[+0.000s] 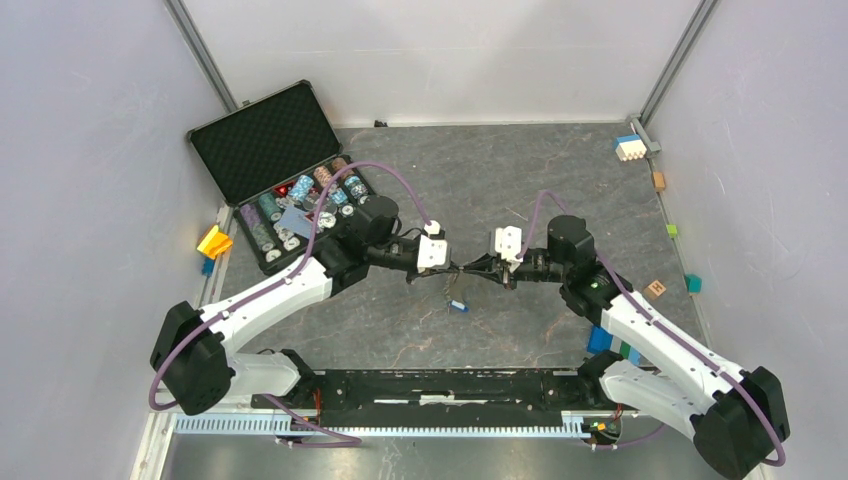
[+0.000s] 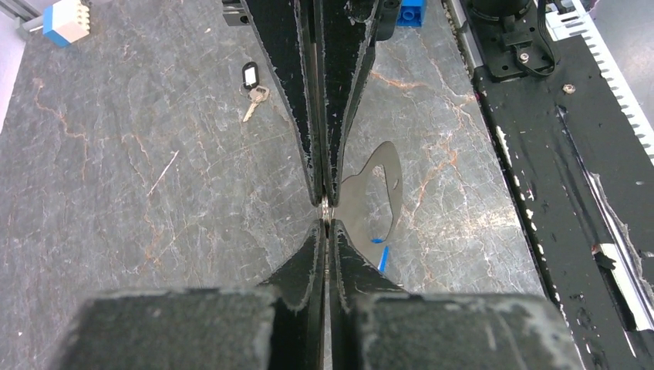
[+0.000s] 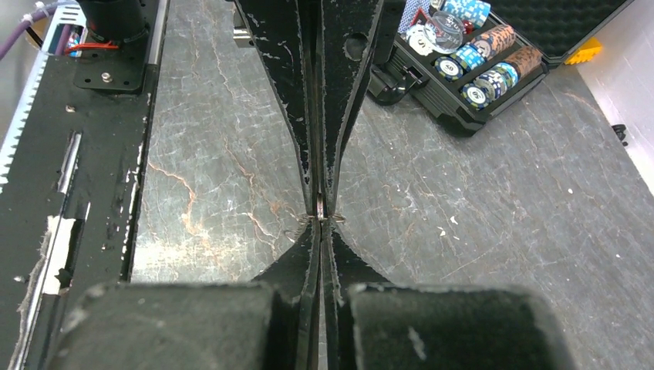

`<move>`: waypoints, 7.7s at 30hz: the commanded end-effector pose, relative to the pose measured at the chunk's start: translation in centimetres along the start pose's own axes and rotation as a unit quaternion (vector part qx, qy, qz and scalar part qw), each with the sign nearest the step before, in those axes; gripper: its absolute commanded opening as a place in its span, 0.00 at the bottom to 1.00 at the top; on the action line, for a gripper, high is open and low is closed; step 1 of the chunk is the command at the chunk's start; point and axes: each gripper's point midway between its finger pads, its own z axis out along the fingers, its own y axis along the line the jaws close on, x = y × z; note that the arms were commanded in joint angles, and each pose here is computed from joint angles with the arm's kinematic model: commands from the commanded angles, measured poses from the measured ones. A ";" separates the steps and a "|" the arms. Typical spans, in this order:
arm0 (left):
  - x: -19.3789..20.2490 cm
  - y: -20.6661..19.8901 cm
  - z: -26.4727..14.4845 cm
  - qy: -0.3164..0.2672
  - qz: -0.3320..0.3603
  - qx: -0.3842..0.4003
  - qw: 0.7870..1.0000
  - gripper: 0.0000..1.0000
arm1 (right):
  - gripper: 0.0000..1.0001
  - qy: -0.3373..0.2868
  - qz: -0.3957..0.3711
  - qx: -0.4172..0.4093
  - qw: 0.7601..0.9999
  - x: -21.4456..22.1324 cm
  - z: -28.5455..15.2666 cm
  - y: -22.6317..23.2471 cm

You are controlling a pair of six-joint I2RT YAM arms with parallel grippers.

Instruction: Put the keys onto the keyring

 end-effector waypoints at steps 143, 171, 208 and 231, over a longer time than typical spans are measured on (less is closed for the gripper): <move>2.3 6.1 -1.1 0.032 -0.153 -0.188 0.970 0.02 | 0.00 0.139 0.021 0.053 0.989 2.8 0.7 -3.7; 4.0 5.8 -1.3 0.114 -0.160 -0.170 0.966 0.02 | 0.00 0.179 -0.052 0.097 0.978 3.0 0.0 -3.9; 5.0 6.6 -0.8 0.148 -0.206 -0.179 0.951 0.02 | 0.00 0.192 -0.067 0.099 0.974 3.0 0.6 -3.7; 3.6 9.9 0.8 0.061 -0.360 -0.268 0.892 0.02 | 0.00 0.209 0.017 0.187 0.960 3.5 1.3 -6.6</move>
